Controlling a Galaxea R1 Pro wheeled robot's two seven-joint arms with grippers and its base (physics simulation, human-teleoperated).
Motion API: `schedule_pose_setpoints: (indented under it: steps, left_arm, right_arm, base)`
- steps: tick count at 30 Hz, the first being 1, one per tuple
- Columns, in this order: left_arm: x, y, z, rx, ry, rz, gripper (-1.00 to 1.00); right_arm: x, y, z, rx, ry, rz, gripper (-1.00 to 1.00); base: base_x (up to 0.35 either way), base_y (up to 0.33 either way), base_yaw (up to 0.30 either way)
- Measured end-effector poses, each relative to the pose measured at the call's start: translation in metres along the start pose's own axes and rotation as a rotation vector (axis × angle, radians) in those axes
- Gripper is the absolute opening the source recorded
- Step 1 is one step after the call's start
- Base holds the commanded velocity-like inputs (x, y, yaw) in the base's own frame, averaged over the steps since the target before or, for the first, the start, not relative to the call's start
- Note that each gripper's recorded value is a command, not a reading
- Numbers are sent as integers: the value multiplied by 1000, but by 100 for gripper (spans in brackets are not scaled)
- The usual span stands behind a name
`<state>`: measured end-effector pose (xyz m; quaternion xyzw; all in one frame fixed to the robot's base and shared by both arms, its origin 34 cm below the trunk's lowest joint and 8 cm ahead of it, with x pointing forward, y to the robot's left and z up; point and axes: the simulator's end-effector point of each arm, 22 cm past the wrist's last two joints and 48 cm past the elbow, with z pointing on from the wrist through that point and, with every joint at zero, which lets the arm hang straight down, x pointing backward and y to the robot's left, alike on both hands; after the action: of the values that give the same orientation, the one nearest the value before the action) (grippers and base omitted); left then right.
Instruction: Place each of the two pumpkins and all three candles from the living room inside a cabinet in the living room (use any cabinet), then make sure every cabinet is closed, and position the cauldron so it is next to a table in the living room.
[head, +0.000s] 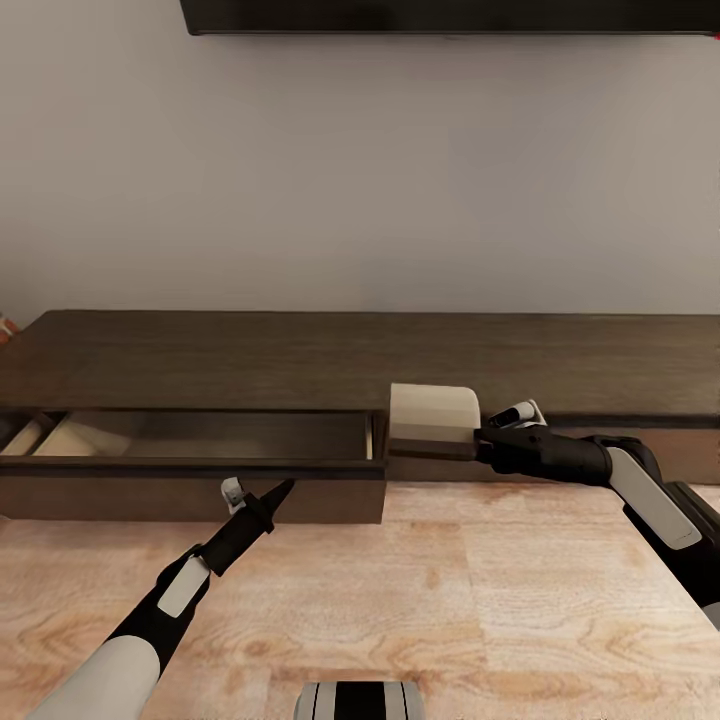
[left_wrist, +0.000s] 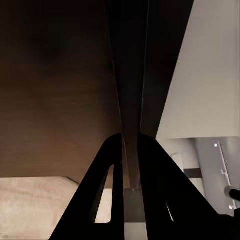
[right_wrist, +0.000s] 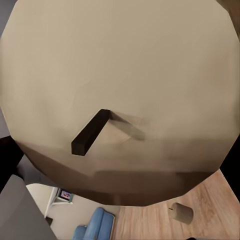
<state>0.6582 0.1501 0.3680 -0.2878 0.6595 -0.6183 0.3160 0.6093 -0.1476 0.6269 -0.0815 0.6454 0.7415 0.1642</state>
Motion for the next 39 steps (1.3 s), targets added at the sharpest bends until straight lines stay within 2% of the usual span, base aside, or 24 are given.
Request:
schedule_pose_setpoints:
  steps: [13, 26, 39]
  left_arm:
    - [0, 0, 0, 0, 0, -1, -100]
    - [-3, 0, 2, -12, -1, 16, -100]
    - [-3, 0, 3, -15, -4, 12, -100]
  right_arm:
    - [0, 3, 0, -11, 0, -1, -100]
    - [0, 2, 0, -10, 0, -1, -100]
    - [0, 3, 0, -11, 0, -1, -100]
  base:
    - [-11, 0, 0]
    - [-193, 0, 0]
    - [-142, 0, 0]
